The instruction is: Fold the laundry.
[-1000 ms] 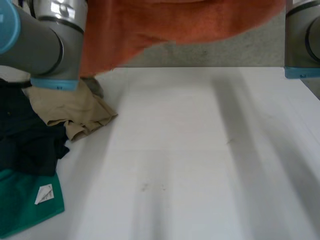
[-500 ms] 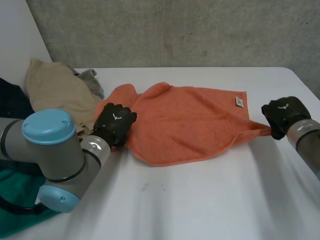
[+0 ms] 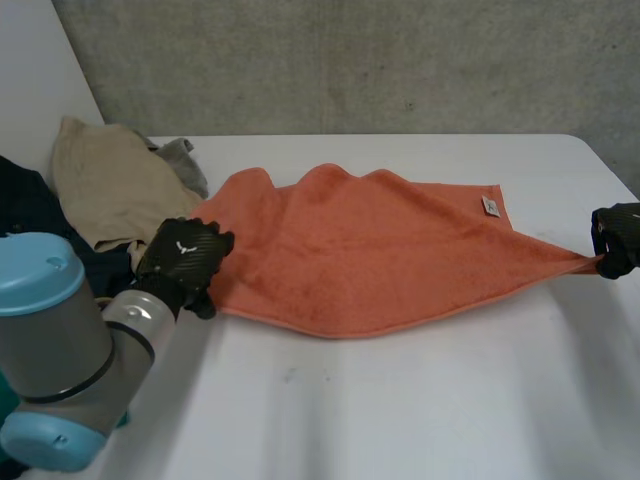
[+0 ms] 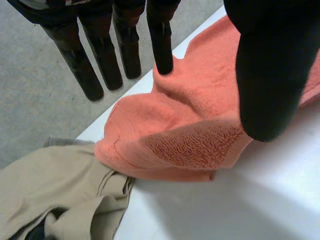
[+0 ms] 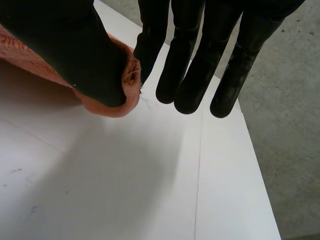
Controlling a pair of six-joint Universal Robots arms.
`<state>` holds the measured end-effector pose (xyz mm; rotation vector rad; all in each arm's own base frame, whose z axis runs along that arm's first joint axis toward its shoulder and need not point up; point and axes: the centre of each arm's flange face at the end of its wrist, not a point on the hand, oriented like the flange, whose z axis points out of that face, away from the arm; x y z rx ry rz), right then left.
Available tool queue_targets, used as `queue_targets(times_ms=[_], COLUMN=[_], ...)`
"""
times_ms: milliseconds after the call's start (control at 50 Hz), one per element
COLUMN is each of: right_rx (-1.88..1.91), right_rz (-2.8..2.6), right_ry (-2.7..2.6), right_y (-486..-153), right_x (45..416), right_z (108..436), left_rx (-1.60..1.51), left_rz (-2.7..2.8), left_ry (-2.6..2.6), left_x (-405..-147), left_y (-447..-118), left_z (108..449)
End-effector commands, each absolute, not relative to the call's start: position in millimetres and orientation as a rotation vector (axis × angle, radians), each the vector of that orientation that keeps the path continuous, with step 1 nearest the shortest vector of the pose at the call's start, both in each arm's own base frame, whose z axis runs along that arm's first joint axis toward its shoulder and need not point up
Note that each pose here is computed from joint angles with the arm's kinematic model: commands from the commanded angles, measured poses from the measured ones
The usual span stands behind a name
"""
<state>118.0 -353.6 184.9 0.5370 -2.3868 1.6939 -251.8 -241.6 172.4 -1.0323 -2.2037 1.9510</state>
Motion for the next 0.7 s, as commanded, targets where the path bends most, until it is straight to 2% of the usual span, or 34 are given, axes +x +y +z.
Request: queue_targets(times_ms=[20, 140, 280, 520, 600, 700], right_rx=[0.544, 0.562, 0.572, 0.573, 0.571, 0.573], right_rz=[1.711, 1.711, 1.704, 1.697, 1.697, 1.699], right_ry=[-2.362, -2.373, -2.386, -2.395, -2.395, -2.394], right_y=[-356, -354, -352, -350, -350, -350], right_x=[118, 121, 123, 123, 122, 122], right_z=[185, 182, 179, 177, 177, 178], left_rx=[-1.048, -1.043, -1.029, -1.058, -1.077, -1.076], left_rz=[1.763, 1.747, 1.815, 1.857, 1.863, 1.882], left_ry=[-2.373, -2.393, -2.357, -2.292, -2.261, -2.240], left_x=[-234, -232, -241, -273, -286, -291], left_y=[-225, -229, -257, -304, -309, -315], left_z=[163, 162, 152, 132, 127, 127])
